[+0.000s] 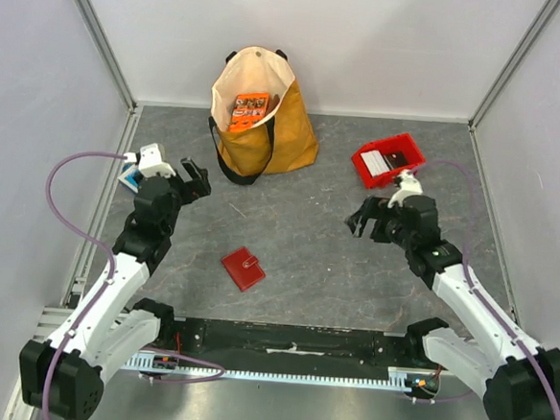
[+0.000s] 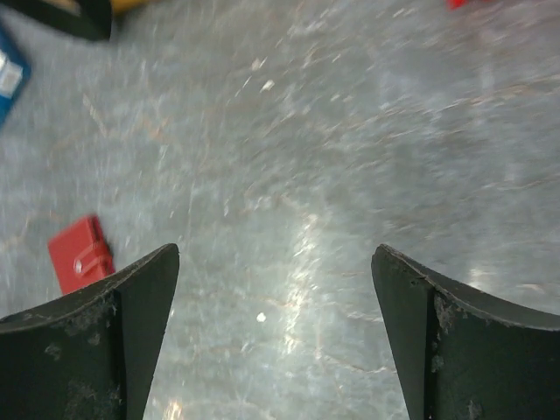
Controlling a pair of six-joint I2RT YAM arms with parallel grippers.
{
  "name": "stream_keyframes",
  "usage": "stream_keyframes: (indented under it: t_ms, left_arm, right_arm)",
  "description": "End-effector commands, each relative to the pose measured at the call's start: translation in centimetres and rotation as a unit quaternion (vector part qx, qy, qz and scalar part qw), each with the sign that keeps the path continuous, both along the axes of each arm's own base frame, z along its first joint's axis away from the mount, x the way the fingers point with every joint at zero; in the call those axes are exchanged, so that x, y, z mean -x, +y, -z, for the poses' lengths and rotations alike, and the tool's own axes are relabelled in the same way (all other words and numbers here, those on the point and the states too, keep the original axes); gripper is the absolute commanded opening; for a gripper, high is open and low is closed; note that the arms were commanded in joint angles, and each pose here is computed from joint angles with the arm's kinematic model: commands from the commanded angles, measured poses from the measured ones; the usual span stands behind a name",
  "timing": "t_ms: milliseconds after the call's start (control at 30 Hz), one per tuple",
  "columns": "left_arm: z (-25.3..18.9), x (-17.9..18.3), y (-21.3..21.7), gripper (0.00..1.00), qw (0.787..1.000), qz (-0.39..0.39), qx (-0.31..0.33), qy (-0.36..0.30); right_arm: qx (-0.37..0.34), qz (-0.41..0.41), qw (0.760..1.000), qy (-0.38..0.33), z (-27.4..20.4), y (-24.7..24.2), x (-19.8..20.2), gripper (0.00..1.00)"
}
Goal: Put the credit cards into the card holder
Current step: Open the card holder at the center of the board.
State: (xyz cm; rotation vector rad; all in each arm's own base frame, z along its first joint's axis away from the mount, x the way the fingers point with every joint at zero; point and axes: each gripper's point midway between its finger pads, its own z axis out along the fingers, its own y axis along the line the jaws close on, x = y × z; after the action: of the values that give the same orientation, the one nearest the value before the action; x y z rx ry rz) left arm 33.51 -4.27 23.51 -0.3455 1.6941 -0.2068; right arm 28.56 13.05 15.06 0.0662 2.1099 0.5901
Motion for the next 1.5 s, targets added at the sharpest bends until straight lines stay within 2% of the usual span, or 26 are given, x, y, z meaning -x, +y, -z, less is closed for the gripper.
stream_keyframes:
  t_ms: [0, 67, 167, 267, 367, 433, 467, 567, 633, 733, 900, 967, 1100, 1267, 1467]
  left_arm:
    - [2.5, 2.9, -0.3, 0.99, 0.995, -0.014, 0.077, 0.069]
    - [5.0, 4.7, -1.4, 0.99, 0.985, -0.001, 0.129, 0.113]
    - [6.5, 6.6, -2.7, 0.99, 0.967, 0.0, 0.216, 0.137]
    - [5.9, 7.4, -4.8, 0.99, 0.966, 0.079, 0.216, 0.114]
    - [5.5, 8.7, -6.0, 0.99, 0.951, 0.098, 0.259, 0.141]
    - [7.5, 9.4, -6.5, 0.94, 0.937, 0.09, 0.279, 0.188]
    - [8.7, 9.8, -6.9, 0.9, 0.933, 0.099, 0.276, 0.211]
    - [12.9, 11.6, -7.9, 0.84, 0.913, 0.121, 0.267, 0.284]
    - [14.3, 12.6, -8.5, 0.8, 0.902, 0.131, 0.272, 0.31]
    - [14.9, 13.2, -8.5, 0.72, 0.904, 0.124, 0.271, 0.307]
    - [17.5, 14.3, -8.6, 0.47, 0.895, 0.106, 0.275, 0.335]
    - [18.5, 14.6, -8.9, 0.41, 0.892, 0.105, 0.269, 0.347]
    - [20.0, 15.4, -8.8, 0.39, 0.89, 0.099, 0.247, 0.371]
    - [21.2, 15.7, -8.8, 0.39, 0.886, 0.1, 0.221, 0.395]
    - [20.9, 14.7, -10.6, 0.27, 0.886, 0.131, 0.21, 0.392]
  right_arm:
    - [0.03, -0.106, 0.994, 0.006, -0.9, 4.3, 1.2, 0.98]
    - [0.04, -0.136, 0.99, 0.012, -0.6, 6.4, 1.6, 0.98]
    - [0.042, -0.166, 0.984, 0.04, 0.2, 8.4, 2.5, 0.98]
    - [0.053, -0.175, 0.979, 0.088, 1.1, 9.2, 3.9, 0.98]
    - [0.029, -0.191, 0.971, 0.137, 1.5, 10.6, 5.4, 0.98]
    - [0.018, -0.209, 0.967, 0.145, 2.2, 11.9, 5.9, 0.96]
    - [0.018, -0.22, 0.965, 0.142, 2.7, 12.6, 6.0, 0.92]
    - [0.017, -0.237, 0.963, 0.128, 4.8, 14.3, 5.5, 0.88]
    - [0.011, -0.249, 0.956, 0.154, 6.3, 15.7, 5.4, 0.81]
    - [0.001, -0.287, 0.943, 0.166, 6.9, 18.7, 5.8, 0.68]
    - [-0.009, -0.304, 0.937, 0.171, 7.1, 22.5, 6.2, 0.65]
    - [-0.012, -0.313, 0.933, 0.178, 7.7, 23.7, 6.6, 0.6]
    - [-0.03, -0.316, 0.929, 0.192, 8.9, 25.5, 6.9, 0.55]
    - [-0.042, -0.319, 0.925, 0.203, 10.2, 26.8, 7.3, 0.55]
    - [-0.058, -0.335, 0.912, 0.231, 11.9, 27.1, 8.9, 0.49]
